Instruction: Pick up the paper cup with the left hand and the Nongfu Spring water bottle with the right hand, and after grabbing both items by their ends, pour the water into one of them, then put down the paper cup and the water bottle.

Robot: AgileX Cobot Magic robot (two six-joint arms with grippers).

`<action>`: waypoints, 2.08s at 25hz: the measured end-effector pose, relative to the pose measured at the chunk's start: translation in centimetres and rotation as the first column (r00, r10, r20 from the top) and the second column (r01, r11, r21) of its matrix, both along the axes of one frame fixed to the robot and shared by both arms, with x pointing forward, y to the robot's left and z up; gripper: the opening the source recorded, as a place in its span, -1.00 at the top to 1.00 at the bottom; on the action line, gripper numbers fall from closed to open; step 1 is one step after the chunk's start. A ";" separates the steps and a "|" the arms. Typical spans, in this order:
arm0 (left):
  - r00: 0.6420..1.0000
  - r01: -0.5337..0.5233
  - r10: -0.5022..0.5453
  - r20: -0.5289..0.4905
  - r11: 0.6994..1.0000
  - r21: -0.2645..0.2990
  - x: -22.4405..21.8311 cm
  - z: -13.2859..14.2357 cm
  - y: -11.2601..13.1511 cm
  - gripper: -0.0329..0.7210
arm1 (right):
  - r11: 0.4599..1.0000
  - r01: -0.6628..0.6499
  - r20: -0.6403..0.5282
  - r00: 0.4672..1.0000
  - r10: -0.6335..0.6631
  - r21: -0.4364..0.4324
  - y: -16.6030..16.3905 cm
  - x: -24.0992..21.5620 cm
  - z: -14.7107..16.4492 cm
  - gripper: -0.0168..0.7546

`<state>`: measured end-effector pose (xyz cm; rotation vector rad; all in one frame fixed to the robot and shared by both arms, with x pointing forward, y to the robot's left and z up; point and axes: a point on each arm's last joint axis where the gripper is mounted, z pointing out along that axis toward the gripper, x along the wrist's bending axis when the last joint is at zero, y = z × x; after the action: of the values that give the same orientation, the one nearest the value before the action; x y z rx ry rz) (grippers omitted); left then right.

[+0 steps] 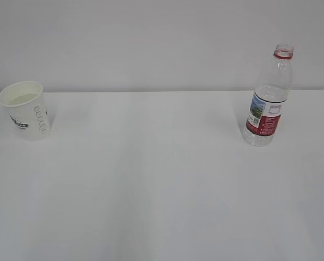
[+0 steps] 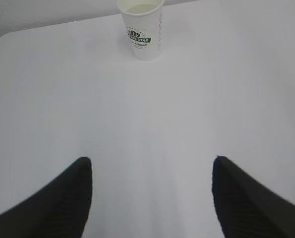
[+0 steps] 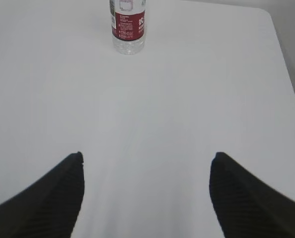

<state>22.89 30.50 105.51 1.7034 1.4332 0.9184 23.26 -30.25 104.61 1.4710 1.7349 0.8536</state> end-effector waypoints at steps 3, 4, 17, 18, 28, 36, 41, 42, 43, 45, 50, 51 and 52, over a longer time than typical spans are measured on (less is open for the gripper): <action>1.000 0.001 -0.001 0.007 1.000 -0.002 0.1 0.0 0.0 -0.54 | 1.000 0.000 0.023 1.000 0.000 0.002 0.0 -0.3 0.0 -0.58; 1.000 0.001 -0.001 0.007 1.000 -0.002 0.1 0.0 0.0 -0.54 | 1.000 0.000 0.028 1.000 0.000 0.003 0.0 -0.4 0.0 -0.58; 1.000 0.001 -0.001 0.007 1.000 -0.002 0.1 0.0 0.0 -0.41 | 1.000 0.000 0.028 1.000 0.000 0.003 0.0 -0.4 -0.1 -0.58; 1.000 0.001 -0.001 0.007 1.000 -0.002 0.1 0.0 0.0 -0.40 | 1.000 0.000 0.028 1.000 0.000 0.003 0.0 -0.4 -0.1 -0.58; 1.000 0.001 -0.001 0.009 1.000 -0.002 0.1 0.0 0.0 -0.38 | 1.000 0.000 0.028 1.000 0.000 0.003 0.0 -0.4 -0.1 -0.58; 1.000 0.001 -0.001 0.009 1.000 -0.002 0.1 0.0 0.0 -0.34 | 1.000 0.000 0.028 1.000 0.000 0.003 0.0 -0.4 -0.1 -0.57; 1.000 0.001 -0.001 0.009 1.000 -0.002 0.1 0.0 0.0 -0.32 | 1.000 0.000 0.028 1.000 0.000 0.003 0.0 -0.4 -0.1 -0.57; 1.000 0.001 -0.001 0.009 1.000 -0.002 0.1 0.0 0.0 -0.32 | 1.000 -0.001 0.028 1.000 0.001 0.004 0.0 -0.4 -0.1 -0.57; 1.000 0.001 -0.001 0.009 1.000 -0.002 0.1 0.0 0.0 -0.32 | 1.000 -0.001 0.028 1.000 0.001 0.004 0.0 -0.4 -0.1 -0.57; 1.000 0.001 -0.001 0.009 1.000 -0.002 0.1 0.0 0.0 -0.32 | 1.000 -0.001 0.028 1.000 0.001 0.004 0.0 -0.4 -0.1 -0.57; 1.000 0.001 -0.001 0.009 1.000 -0.002 0.1 0.0 0.0 -0.29 | 1.000 -0.001 0.028 1.000 0.001 0.004 0.0 -0.4 -0.1 -0.57; 1.000 0.001 -0.001 0.009 1.000 -0.002 0.1 0.0 0.0 -0.29 | 1.000 -0.001 0.028 1.000 0.001 0.004 0.0 -0.4 -0.1 -0.57; 1.000 0.001 -0.001 0.009 1.000 -0.002 0.1 0.0 0.0 -0.29 | 1.000 -0.001 0.028 1.000 0.001 0.004 0.0 -0.4 -0.1 -0.57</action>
<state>22.95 30.48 105.55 1.6964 1.4268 0.9223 22.83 -30.28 104.55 1.4542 1.7142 0.8747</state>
